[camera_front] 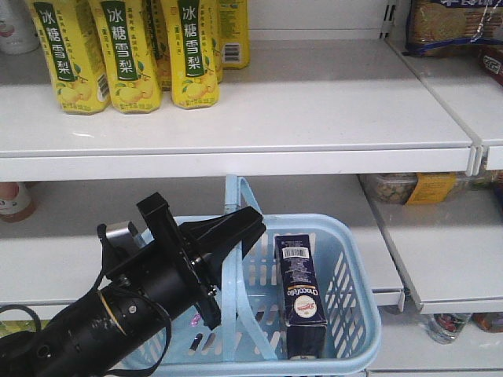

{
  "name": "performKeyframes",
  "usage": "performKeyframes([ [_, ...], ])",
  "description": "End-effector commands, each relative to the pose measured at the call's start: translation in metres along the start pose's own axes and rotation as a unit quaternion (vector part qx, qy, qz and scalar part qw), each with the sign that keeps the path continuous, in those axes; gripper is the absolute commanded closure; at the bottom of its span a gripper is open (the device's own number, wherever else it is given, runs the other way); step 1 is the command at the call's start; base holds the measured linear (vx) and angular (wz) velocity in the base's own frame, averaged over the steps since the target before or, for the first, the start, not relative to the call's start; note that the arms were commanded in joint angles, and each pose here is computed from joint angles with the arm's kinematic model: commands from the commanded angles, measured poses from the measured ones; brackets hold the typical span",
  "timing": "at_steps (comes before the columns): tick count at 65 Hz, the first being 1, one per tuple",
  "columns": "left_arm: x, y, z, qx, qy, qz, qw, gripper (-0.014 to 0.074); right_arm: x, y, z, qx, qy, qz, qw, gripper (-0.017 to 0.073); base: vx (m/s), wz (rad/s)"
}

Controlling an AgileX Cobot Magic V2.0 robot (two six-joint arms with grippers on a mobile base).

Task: Left arm holds basket, right arm returns cookies
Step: 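Turn toward the snack shelf and approach the yellow pear drinks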

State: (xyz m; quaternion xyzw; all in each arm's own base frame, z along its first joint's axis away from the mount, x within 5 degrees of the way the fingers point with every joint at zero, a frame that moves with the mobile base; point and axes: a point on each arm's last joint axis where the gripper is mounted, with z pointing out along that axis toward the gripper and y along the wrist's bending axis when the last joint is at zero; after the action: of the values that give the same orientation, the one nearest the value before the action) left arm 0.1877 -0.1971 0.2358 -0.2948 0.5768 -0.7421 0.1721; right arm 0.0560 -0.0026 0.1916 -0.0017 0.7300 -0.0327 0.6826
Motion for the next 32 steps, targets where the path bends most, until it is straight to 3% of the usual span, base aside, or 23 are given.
performKeyframes([
  [1, 0.0112, -0.0391, -0.0021, 0.156, 0.041, -0.002, 0.987, 0.0596, -0.0014, -0.0002, 0.0004, 0.003, -0.032, -0.005, 0.999, 0.0566, 0.04, 0.17],
  [32, 0.0112, -0.0391, -0.0021, 0.156, 0.041, -0.002, 0.987, 0.0596, -0.0014, -0.0002, 0.0004, 0.003, -0.032, -0.005, 0.999, 0.0566, 0.03, 0.1],
])
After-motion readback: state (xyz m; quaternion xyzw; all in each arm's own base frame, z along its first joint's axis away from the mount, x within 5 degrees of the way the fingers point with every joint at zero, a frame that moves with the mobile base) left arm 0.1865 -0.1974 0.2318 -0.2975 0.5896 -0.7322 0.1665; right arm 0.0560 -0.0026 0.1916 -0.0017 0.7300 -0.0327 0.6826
